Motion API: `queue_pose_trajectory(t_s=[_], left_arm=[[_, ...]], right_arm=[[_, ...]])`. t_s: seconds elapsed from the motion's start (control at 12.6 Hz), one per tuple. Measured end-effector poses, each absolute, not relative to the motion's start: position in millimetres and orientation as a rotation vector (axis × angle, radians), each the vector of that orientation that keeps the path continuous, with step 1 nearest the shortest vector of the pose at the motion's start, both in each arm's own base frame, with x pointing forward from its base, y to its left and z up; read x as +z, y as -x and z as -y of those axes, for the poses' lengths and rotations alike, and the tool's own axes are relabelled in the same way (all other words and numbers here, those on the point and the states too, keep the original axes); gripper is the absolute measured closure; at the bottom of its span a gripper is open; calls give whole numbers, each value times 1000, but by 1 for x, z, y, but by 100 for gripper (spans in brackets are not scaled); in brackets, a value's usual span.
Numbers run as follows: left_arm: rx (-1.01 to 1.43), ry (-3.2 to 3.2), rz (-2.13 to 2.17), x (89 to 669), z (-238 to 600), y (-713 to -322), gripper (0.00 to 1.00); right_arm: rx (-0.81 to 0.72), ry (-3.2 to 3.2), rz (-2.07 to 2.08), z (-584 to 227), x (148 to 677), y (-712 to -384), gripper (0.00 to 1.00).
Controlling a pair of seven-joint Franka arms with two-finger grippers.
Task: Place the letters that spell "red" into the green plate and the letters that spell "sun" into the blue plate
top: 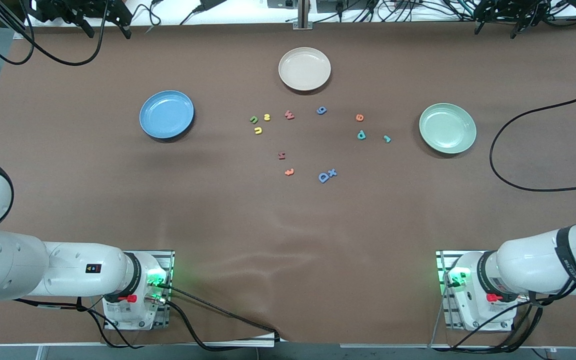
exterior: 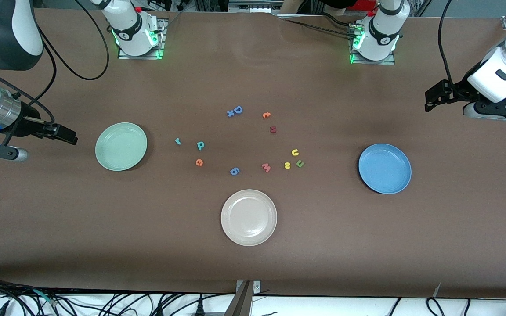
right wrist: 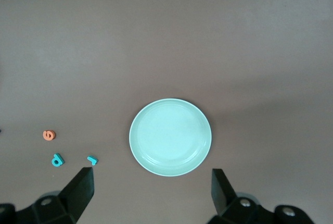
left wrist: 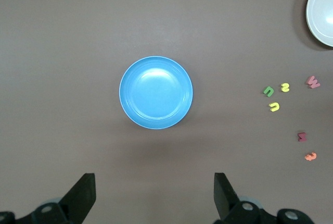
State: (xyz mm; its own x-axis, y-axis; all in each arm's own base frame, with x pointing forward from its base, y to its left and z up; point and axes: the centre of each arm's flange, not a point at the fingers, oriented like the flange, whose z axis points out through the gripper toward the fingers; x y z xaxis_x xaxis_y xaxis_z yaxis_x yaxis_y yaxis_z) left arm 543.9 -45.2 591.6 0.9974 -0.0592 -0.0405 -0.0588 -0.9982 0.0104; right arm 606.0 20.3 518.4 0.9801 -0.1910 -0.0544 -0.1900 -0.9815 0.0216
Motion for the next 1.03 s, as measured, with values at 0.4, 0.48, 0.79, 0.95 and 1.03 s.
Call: queue_pose_trajectory(t_s=[0.4, 0.48, 0.79, 0.95, 1.03], left_arm=[[-64, -3130, 92, 592, 45, -544, 0], [-64, -3130, 93, 592, 45, -544, 0], [-64, -3130, 93, 592, 45, -544, 0], [-64, -3130, 93, 592, 45, -544, 0], [-64, -3130, 93, 592, 45, -544, 0]], right_arm=[[-152, -3099, 315, -14, 515, -601, 0], [-152, -3097, 324, -11, 515, -601, 0], [-147, -3095, 333, -7, 521, -599, 0], [-152, -3095, 332, -7, 521, -598, 0], [-154, -3094, 331, -7, 521, -598, 0]])
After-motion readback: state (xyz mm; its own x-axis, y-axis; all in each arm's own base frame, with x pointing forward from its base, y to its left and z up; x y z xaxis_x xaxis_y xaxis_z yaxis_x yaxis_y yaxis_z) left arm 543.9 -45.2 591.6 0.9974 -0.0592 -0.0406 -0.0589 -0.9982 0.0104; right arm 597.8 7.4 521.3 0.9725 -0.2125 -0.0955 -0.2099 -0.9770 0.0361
